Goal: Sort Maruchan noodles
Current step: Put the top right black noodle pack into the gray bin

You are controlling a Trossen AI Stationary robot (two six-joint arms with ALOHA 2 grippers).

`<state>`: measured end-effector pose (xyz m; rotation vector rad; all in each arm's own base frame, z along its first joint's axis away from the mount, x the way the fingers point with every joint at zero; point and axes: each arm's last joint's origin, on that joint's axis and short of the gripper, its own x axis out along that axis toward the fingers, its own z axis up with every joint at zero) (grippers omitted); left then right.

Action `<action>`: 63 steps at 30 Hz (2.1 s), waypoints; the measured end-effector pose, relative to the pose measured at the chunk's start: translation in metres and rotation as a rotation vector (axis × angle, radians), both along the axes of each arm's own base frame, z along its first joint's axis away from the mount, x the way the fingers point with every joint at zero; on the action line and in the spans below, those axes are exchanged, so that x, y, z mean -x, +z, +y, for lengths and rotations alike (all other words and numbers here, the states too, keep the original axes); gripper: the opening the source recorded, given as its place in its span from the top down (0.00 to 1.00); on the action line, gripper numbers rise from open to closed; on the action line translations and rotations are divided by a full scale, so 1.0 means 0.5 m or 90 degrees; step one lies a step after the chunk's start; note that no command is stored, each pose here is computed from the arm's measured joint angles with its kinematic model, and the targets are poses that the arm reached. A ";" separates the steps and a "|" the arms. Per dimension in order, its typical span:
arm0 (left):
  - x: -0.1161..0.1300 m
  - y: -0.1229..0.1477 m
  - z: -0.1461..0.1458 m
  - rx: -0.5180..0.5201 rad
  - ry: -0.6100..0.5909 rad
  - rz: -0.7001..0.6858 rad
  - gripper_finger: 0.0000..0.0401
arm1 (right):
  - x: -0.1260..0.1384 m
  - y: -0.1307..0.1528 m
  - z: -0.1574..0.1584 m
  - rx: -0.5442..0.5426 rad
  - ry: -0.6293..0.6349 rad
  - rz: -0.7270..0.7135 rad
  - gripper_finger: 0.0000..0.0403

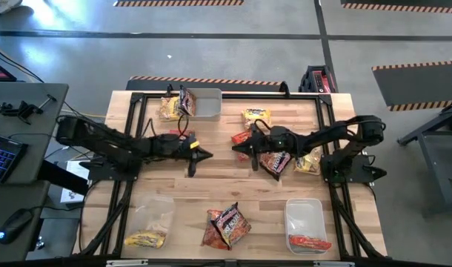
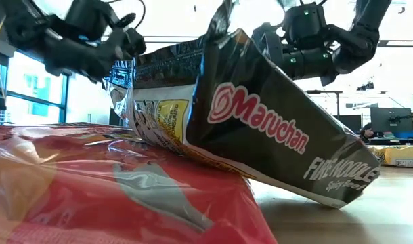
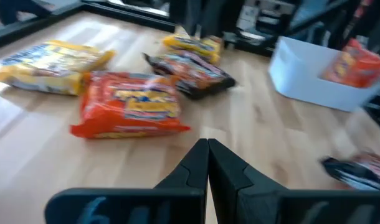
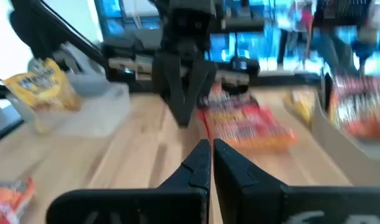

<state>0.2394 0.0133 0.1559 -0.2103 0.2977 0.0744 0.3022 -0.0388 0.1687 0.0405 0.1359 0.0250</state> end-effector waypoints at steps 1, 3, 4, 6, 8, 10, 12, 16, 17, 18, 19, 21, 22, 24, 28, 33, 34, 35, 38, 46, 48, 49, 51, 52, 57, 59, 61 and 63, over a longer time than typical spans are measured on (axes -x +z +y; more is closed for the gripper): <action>-0.004 -0.006 0.007 -0.005 0.006 -0.002 1.00 | 0.004 0.000 -0.006 -0.010 -0.007 0.019 1.00; -0.012 -0.018 0.021 -0.018 0.018 -0.012 1.00 | 0.019 0.001 -0.020 -0.035 -0.027 0.076 1.00; -0.016 -0.023 0.028 -0.020 0.026 -0.020 1.00 | 0.027 0.004 -0.026 -0.050 -0.040 0.105 1.00; -0.024 -0.031 0.042 -0.021 0.043 -0.036 1.00 | 0.050 0.014 -0.036 -0.066 -0.075 0.179 1.00; -0.036 -0.035 0.056 -0.023 0.057 -0.045 1.00 | 0.075 0.032 -0.042 -0.067 -0.122 0.251 0.99; -0.051 -0.038 0.067 -0.023 0.065 -0.049 1.00 | 0.105 0.047 -0.045 -0.070 -0.164 0.338 0.96; -0.066 -0.040 0.077 -0.019 0.059 -0.049 1.00 | 0.138 0.056 -0.049 -0.104 -0.201 0.425 0.92; -0.102 -0.045 0.085 -0.013 0.020 -0.050 1.00 | 0.191 0.053 -0.059 -0.213 -0.254 0.563 0.79; -0.110 -0.046 0.086 -0.015 0.010 -0.049 1.00 | 0.201 0.046 -0.062 -0.235 -0.265 0.591 0.75; -0.121 -0.048 0.088 -0.020 0.002 -0.051 1.00 | 0.210 0.040 -0.065 -0.248 -0.274 0.612 0.71; -0.129 -0.049 0.089 -0.023 -0.003 -0.051 1.00 | 0.215 0.035 -0.070 -0.256 -0.281 0.623 0.67; -0.141 -0.053 0.092 -0.022 -0.006 -0.048 1.00 | 0.223 0.029 -0.076 -0.266 -0.281 0.633 0.60; -0.147 -0.054 0.093 -0.021 -0.006 -0.049 1.00 | 0.224 0.028 -0.079 -0.269 -0.276 0.634 0.57; -0.151 -0.058 0.093 -0.006 -0.011 -0.043 1.00 | 0.226 0.029 -0.084 -0.276 -0.258 0.629 0.53; -0.153 -0.062 0.090 0.010 -0.035 -0.042 1.00 | 0.225 0.024 -0.091 -0.294 -0.241 0.630 0.53; -0.153 -0.064 0.089 0.018 -0.035 -0.037 1.00 | 0.221 -0.004 -0.104 -0.304 -0.253 0.665 0.56; -0.153 -0.065 0.089 0.019 -0.035 -0.033 1.00 | 0.219 -0.010 -0.107 -0.305 -0.254 0.668 0.57; -0.153 -0.066 0.088 0.020 -0.035 -0.029 1.00 | 0.217 -0.016 -0.109 -0.307 -0.253 0.670 0.57; -0.152 -0.067 0.087 0.021 -0.035 -0.025 1.00 | 0.211 -0.029 -0.110 -0.318 -0.230 0.667 0.59; -0.152 -0.067 0.086 0.021 -0.037 -0.023 1.00 | 0.202 -0.037 -0.109 -0.346 -0.188 0.649 0.70; -0.152 -0.067 0.086 0.021 -0.037 -0.023 1.00 | 0.201 -0.037 -0.108 -0.355 -0.177 0.645 0.75; -0.152 -0.067 0.086 0.021 -0.037 -0.023 1.00 | 0.201 -0.037 -0.108 -0.358 -0.174 0.643 0.78; -0.152 -0.067 0.086 0.021 -0.037 -0.024 1.00 | 0.200 -0.037 -0.107 -0.367 -0.166 0.640 0.85; -0.152 -0.067 0.086 0.021 -0.037 -0.024 1.00 | 0.200 -0.037 -0.106 -0.376 -0.165 0.637 0.89; -0.153 -0.067 0.082 0.019 -0.040 -0.023 1.00 | 0.195 -0.035 -0.106 -0.408 -0.185 0.622 0.97; -0.154 -0.069 0.077 0.006 -0.049 -0.020 1.00 | 0.190 -0.034 -0.102 -0.422 -0.192 0.614 0.97; -0.154 -0.071 0.070 -0.011 -0.057 -0.011 0.99 | 0.182 -0.032 -0.095 -0.438 -0.198 0.603 0.99; -0.154 -0.074 0.062 -0.024 -0.068 -0.002 0.97 | 0.171 -0.029 -0.085 -0.459 -0.203 0.584 0.99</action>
